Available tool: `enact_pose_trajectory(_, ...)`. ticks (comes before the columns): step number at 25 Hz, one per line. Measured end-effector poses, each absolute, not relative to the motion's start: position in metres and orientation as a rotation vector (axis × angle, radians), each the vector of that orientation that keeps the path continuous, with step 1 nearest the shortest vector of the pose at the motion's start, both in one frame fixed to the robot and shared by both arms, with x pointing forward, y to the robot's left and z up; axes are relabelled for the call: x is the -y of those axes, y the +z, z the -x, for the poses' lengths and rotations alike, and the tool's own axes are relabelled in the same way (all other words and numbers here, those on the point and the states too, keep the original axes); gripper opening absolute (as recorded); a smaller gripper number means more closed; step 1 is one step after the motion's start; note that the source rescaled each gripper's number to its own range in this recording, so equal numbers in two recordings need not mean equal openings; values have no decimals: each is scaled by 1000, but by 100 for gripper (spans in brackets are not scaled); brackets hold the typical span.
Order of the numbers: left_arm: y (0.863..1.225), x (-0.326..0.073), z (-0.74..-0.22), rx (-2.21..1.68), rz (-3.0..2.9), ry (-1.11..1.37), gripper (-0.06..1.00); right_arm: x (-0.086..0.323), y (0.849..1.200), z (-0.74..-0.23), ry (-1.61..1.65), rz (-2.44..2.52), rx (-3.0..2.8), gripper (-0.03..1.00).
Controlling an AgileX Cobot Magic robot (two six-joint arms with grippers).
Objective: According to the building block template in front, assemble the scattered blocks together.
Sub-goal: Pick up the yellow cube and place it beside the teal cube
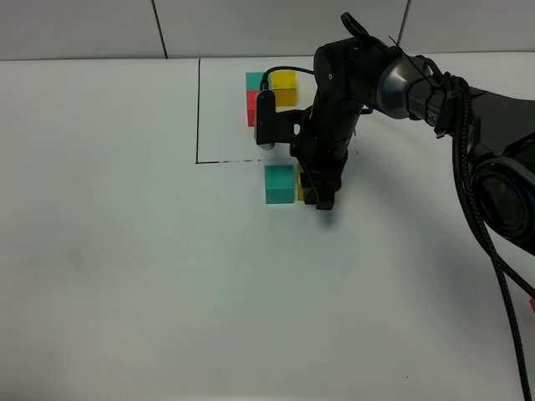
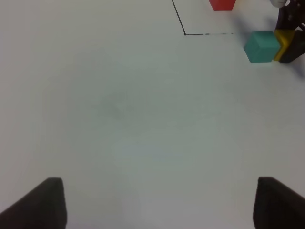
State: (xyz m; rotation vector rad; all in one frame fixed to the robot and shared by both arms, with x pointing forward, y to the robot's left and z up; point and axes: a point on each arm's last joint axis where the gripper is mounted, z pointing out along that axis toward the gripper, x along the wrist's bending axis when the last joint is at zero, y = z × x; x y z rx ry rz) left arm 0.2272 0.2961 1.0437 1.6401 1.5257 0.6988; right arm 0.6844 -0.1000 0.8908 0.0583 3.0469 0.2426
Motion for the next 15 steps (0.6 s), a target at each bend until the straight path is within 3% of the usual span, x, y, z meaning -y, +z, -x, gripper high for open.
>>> enact_pose_trajectory(15,1044,-296,-227,-1526,-1640,699,74,92,890,-682,249,-2,-3043,2)
